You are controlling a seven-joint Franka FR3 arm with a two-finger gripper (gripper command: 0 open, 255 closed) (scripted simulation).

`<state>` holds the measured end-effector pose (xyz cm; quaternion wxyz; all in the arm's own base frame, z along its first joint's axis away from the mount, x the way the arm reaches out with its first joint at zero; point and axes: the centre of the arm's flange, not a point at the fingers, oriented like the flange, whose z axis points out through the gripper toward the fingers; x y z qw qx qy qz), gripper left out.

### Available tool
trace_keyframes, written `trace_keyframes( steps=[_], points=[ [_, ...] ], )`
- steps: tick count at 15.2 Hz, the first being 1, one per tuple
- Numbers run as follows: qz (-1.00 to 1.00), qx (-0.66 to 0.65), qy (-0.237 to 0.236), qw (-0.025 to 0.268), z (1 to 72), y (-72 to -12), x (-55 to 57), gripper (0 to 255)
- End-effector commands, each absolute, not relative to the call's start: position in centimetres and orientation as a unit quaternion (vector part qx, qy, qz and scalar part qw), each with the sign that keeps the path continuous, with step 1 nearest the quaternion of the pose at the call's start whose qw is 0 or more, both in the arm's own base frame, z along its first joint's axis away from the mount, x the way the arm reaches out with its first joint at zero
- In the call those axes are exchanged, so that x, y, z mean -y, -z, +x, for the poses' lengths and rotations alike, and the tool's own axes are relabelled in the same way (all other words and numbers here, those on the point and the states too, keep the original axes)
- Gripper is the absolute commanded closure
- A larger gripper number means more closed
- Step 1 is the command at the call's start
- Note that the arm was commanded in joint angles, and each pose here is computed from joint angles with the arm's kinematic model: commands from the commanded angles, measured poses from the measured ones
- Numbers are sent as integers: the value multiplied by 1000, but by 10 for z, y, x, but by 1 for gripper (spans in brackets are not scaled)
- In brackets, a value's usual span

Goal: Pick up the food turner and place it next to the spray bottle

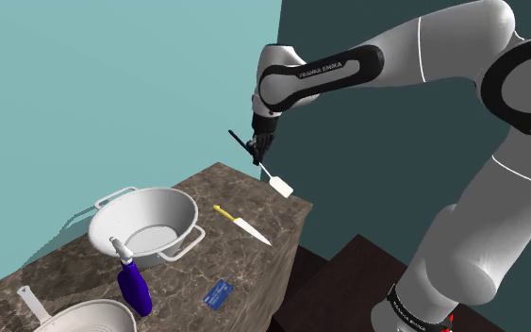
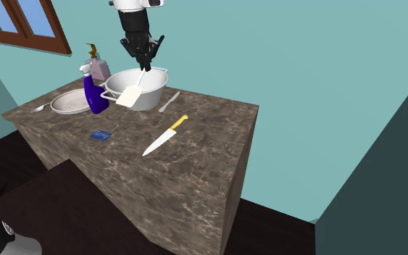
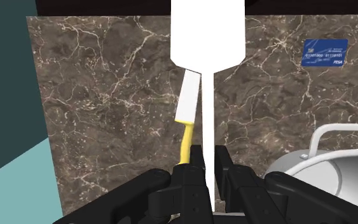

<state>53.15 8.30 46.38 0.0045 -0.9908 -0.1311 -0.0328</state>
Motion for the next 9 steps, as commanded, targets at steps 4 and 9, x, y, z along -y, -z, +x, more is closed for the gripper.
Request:
trace_keyframes(
  steps=[4, 9],
  points=[
    [-991, 130, 33, 5, 509, -464, -146, 255],
    [-991, 130, 33, 5, 486, -464, -208, 255]
  ],
)
